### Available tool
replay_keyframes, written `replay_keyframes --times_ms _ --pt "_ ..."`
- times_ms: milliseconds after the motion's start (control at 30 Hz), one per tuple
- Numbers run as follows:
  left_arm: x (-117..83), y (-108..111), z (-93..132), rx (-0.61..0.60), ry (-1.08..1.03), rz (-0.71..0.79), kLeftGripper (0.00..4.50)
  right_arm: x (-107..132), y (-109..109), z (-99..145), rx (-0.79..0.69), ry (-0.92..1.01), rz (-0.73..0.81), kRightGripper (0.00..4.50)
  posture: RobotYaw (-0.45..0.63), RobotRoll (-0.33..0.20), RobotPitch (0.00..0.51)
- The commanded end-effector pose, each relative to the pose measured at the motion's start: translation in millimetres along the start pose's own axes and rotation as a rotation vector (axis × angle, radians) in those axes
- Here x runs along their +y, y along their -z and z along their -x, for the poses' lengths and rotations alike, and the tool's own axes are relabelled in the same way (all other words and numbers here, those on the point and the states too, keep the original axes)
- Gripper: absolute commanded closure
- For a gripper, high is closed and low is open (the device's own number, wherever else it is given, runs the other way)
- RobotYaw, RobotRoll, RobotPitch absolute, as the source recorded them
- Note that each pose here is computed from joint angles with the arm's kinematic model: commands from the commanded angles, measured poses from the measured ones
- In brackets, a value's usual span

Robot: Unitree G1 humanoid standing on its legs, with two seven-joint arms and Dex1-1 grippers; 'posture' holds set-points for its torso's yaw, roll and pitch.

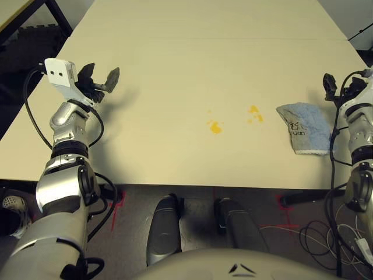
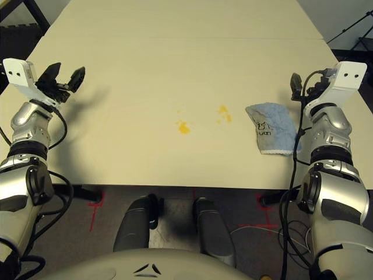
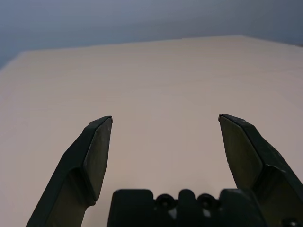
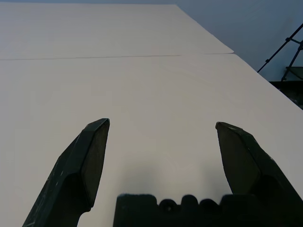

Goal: Wipe the water off the table with a rag.

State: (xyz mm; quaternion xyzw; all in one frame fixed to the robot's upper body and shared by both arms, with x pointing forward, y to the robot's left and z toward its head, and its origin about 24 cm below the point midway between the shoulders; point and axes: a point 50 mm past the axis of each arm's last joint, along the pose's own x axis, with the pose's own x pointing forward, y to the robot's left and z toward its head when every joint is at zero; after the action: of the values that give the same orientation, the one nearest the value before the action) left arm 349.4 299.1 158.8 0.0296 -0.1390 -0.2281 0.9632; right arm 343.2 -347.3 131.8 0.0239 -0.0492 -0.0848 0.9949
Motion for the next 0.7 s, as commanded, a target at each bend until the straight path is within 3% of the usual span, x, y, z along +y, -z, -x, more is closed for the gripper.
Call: replay_keyframes --times_ms 33,367,533,700 --pt "-16 6 7 0.037 0.223 -0.002 0.0 -5 3 3 0.012 0.013 -0.006 0.03 0.09 0.0 0.168" --pt "-56 25 31 0.157 0.684 -0.057 0.0 -5 2 2 0.023 0.008 0.008 0.03 0.1 0.0 0.173" --pt "-60 24 34 0.162 0.738 -0.057 0.0 -17 -1 7 0.053 -0.011 0.012 0.03 0.1 0.0 0.177" --pt "-62 24 35 0.151 0.747 -0.068 0.0 -33 -3 18 0.246 -0.196 -0.037 0.03 0.09 0.0 0.18"
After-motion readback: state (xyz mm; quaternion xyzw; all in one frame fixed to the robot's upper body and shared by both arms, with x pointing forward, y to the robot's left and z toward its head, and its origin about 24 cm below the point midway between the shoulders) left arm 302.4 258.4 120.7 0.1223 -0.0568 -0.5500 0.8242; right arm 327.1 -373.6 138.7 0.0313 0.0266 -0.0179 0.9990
